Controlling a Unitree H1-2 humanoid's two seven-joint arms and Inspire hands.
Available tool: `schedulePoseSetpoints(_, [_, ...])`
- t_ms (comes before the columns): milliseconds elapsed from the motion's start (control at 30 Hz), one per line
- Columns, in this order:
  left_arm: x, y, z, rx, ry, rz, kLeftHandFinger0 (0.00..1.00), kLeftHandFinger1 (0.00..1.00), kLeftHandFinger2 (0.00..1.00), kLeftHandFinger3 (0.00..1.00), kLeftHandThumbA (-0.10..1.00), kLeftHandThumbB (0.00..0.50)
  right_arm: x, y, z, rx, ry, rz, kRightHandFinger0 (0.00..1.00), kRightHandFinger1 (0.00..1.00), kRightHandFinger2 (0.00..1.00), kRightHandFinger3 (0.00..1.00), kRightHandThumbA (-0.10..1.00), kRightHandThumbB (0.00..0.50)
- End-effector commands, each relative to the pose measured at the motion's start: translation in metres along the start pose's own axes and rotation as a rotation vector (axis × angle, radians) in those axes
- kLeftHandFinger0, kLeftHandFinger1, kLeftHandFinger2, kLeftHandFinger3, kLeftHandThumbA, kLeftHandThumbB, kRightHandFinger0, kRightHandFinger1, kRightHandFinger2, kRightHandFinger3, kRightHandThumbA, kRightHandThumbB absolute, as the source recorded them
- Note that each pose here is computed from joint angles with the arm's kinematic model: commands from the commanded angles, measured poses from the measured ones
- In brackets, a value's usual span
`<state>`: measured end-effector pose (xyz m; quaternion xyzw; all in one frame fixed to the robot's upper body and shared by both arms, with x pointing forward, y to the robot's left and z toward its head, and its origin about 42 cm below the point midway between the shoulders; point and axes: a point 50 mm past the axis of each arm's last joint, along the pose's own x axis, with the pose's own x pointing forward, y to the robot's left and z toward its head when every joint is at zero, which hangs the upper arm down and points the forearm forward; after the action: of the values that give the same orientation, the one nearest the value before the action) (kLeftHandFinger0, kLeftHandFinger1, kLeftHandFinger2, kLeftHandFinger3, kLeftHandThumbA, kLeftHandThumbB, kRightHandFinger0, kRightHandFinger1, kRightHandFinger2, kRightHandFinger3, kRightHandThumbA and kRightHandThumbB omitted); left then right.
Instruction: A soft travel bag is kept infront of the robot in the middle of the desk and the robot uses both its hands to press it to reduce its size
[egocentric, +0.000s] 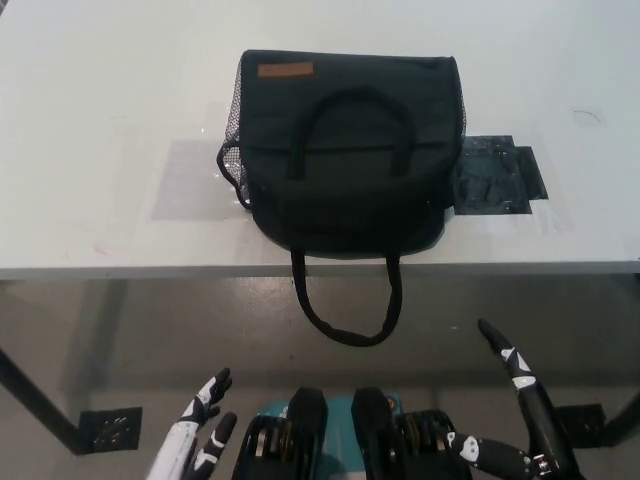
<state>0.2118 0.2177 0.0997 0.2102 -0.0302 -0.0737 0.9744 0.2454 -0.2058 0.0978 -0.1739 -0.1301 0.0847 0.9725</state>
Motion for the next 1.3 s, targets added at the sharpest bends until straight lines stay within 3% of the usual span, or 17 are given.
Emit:
schedulePoseSetpoints(0, [-0.006, 0.033, 0.076, 0.421, -0.322, 0.144, 1.00, 1.00, 1.00, 1.00, 1.00, 0.275, 0.007, -0.033, 0.074, -0.181, -0.283, -0.102, 1.00, 1.00, 1.00, 1.00, 1.00, 0.203])
schedulePoseSetpoints(67, [-0.004, 0.049, 0.101, 0.456, -0.408, 0.196, 1.00, 1.00, 1.00, 1.00, 1.00, 0.274, 0.011, -0.044, 0.098, -0.222, -0.344, -0.108, 1.00, 1.00, 1.00, 1.00, 1.00, 0.202])
schedulePoseSetpoints(133, [0.000, 0.065, 0.129, 0.517, -0.471, 0.251, 1.00, 1.00, 1.00, 1.00, 1.00, 0.295, 0.021, -0.055, 0.123, -0.250, -0.411, -0.126, 1.00, 1.00, 1.00, 1.00, 1.00, 0.240])
schedulePoseSetpoints(267, [0.022, 0.087, 0.169, 0.583, -0.559, 0.310, 1.00, 1.00, 1.00, 1.00, 1.00, 0.316, 0.050, -0.070, 0.156, -0.334, -0.526, -0.163, 1.00, 1.00, 1.00, 1.00, 1.00, 0.267])
schedulePoseSetpoints(367, [0.038, 0.099, 0.192, 0.644, -0.608, 0.331, 1.00, 1.00, 1.00, 1.00, 1.00, 0.328, 0.068, -0.075, 0.176, -0.323, -0.531, -0.157, 1.00, 1.00, 1.00, 1.00, 1.00, 0.306])
schedulePoseSetpoints(433, [0.051, 0.108, 0.209, 0.682, -0.642, 0.337, 1.00, 1.00, 1.00, 1.00, 1.00, 0.339, 0.084, -0.079, 0.190, -0.329, -0.554, -0.153, 1.00, 1.00, 1.00, 1.00, 1.00, 0.294])
schedulePoseSetpoints(533, [0.072, 0.119, 0.234, 0.735, -0.666, 0.329, 1.00, 1.00, 1.00, 1.00, 1.00, 0.346, 0.110, -0.084, 0.210, -0.373, -0.548, -0.140, 1.00, 1.00, 1.00, 1.00, 1.00, 0.320])
schedulePoseSetpoints(567, [0.087, 0.124, 0.250, 0.778, -0.685, 0.321, 1.00, 1.00, 1.00, 1.00, 1.00, 0.322, 0.126, -0.086, 0.220, -0.409, -0.529, -0.125, 1.00, 1.00, 1.00, 1.00, 1.00, 0.320])
schedulePoseSetpoints(633, [0.097, 0.127, 0.259, 0.796, -0.678, 0.315, 1.00, 1.00, 1.00, 1.00, 1.00, 0.331, 0.138, -0.087, 0.226, -0.422, -0.528, -0.111, 1.00, 1.00, 1.00, 1.00, 1.00, 0.315])
schedulePoseSetpoints(700, [0.122, 0.133, 0.277, 0.856, -0.666, 0.298, 1.00, 1.00, 1.00, 1.00, 1.00, 0.309, 0.167, -0.087, 0.234, -0.441, -0.506, -0.099, 1.00, 1.00, 1.00, 1.00, 1.00, 0.306])
schedulePoseSetpoints(733, [0.149, 0.138, 0.286, 0.884, -0.640, 0.287, 1.00, 1.00, 1.00, 1.00, 1.00, 0.310, 0.193, -0.089, 0.239, -0.485, -0.491, -0.088, 1.00, 1.00, 1.00, 1.00, 1.00, 0.282])
schedulePoseSetpoints(833, [0.181, 0.141, 0.296, 0.900, -0.602, 0.257, 1.00, 1.00, 1.00, 1.00, 1.00, 0.307, 0.221, -0.087, 0.245, -0.512, -0.452, -0.069, 1.00, 1.00, 1.00, 1.00, 1.00, 0.300])
schedulePoseSetpoints(900, [0.205, 0.141, 0.304, 0.913, -0.570, 0.242, 1.00, 1.00, 1.00, 1.00, 1.00, 0.336, 0.242, -0.084, 0.251, -0.518, -0.420, -0.051, 1.00, 1.00, 1.00, 1.00, 1.00, 0.311])
schedulePoseSetpoints(967, [0.225, 0.141, 0.309, 0.938, -0.548, 0.238, 1.00, 1.00, 1.00, 1.00, 1.00, 0.303, 0.259, -0.081, 0.255, -0.530, -0.403, -0.042, 1.00, 1.00, 1.00, 1.00, 1.00, 0.306])
schedulePoseSetpoints(1267, [0.307, 0.138, 0.335, 0.987, -0.434, 0.193, 1.00, 1.00, 1.00, 1.00, 1.00, 0.305, 0.340, -0.070, 0.248, -0.509, -0.235, -0.012, 1.00, 1.00, 1.00, 1.00, 1.00, 0.320])
